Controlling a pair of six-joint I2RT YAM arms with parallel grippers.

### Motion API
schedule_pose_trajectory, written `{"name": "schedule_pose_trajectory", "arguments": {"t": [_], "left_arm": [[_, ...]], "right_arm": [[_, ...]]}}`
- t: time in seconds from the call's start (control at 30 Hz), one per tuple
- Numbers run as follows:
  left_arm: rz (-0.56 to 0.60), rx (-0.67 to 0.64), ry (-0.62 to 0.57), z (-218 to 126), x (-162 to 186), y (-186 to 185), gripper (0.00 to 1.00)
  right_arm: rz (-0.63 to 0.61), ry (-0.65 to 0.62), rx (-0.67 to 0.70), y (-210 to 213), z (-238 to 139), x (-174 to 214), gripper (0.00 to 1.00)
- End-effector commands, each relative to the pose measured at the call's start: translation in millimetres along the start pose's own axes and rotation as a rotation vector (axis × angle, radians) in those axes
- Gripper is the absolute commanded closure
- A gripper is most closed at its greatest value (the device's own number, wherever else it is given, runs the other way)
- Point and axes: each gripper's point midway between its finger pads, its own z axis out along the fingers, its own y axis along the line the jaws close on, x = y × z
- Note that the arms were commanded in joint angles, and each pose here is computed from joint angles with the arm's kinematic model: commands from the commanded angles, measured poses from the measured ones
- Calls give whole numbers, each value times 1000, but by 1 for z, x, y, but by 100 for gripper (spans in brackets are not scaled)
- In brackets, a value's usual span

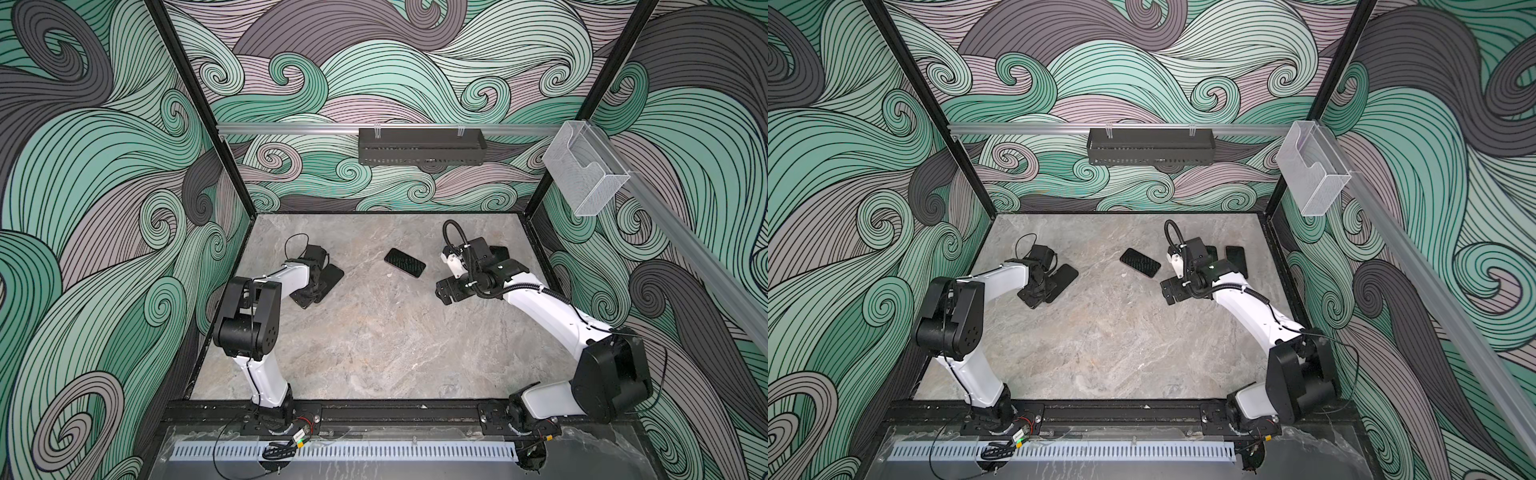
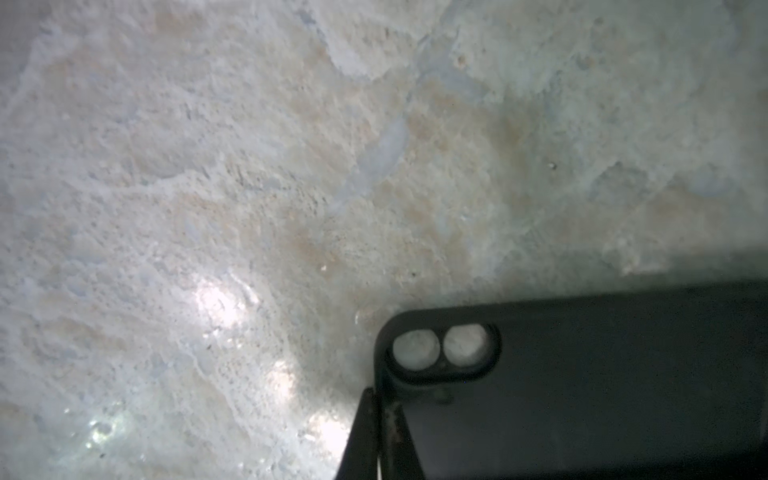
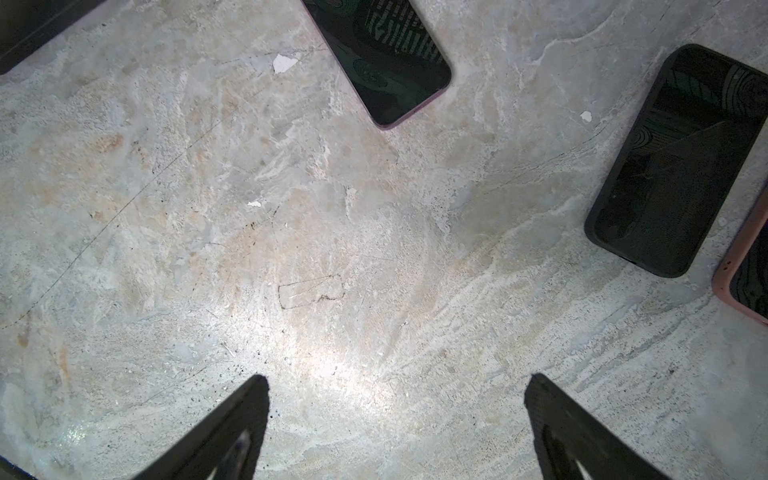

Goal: Put the phone into the phone case
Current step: 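Reach the left gripper to the empty black case and grasp its edge, then drag the black case to the table center with the left gripper and release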

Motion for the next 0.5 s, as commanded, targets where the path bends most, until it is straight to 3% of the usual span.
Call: {"name": "schedule_pose_trajectory", "arguments": {"t": [0.0,0.47], "left_arm": [[89,-18,42,2,6,5,100],[485,121,85,-42,14,-18,100]], "right_arm": [[-7,-3,15,-1,-3,2,4],[-18,18,38,-5,-3,4,2]]}}
